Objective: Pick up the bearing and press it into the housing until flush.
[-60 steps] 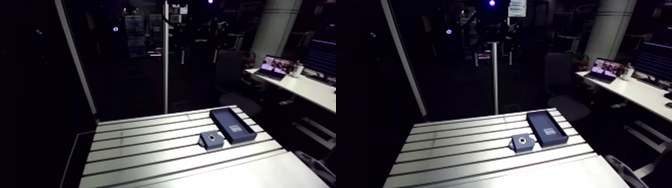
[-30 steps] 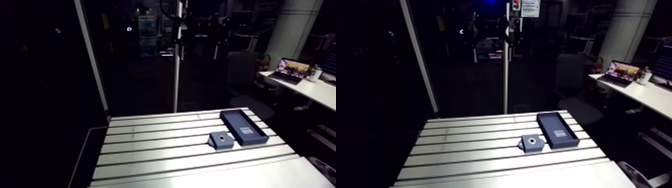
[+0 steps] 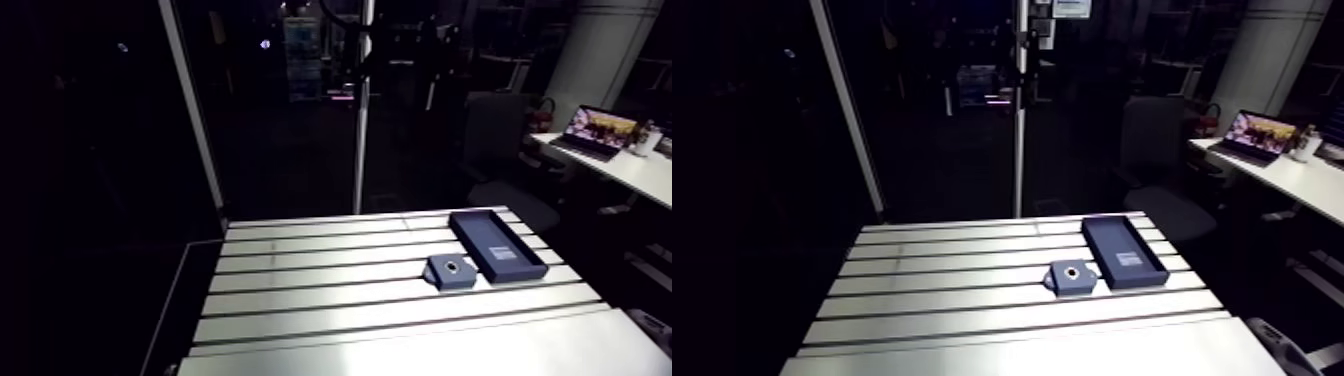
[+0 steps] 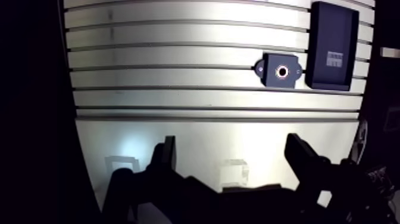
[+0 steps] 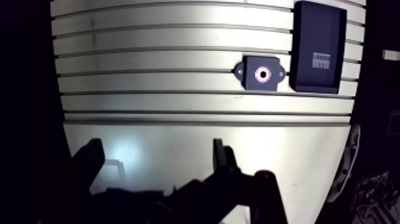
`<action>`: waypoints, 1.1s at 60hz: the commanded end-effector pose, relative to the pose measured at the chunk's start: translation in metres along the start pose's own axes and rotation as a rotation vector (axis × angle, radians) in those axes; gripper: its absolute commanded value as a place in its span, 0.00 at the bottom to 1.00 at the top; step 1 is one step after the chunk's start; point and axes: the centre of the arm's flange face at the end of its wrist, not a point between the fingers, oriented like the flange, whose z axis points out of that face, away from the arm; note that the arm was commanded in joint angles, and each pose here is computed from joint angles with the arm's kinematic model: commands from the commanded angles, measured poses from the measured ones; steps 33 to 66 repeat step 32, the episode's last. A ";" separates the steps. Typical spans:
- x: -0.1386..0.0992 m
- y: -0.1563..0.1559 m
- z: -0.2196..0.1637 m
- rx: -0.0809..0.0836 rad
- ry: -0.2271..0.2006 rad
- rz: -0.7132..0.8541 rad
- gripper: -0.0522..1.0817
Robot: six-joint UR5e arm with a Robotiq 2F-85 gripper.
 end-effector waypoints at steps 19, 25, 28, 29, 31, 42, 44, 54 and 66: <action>0.007 -0.018 0.004 -0.003 -0.010 -0.034 0.05; 0.008 -0.019 0.004 -0.002 -0.008 -0.037 0.05; 0.008 -0.020 0.004 -0.002 -0.008 -0.038 0.05; 0.009 -0.020 0.004 -0.002 -0.007 -0.039 0.05; 0.010 -0.021 0.005 -0.003 -0.010 -0.040 0.05; 0.012 -0.020 0.005 -0.003 -0.010 -0.040 0.05; 0.012 -0.020 0.005 -0.003 -0.010 -0.040 0.05; 0.012 -0.020 0.005 -0.003 -0.010 -0.040 0.05; 0.012 -0.020 0.005 -0.003 -0.010 -0.040 0.05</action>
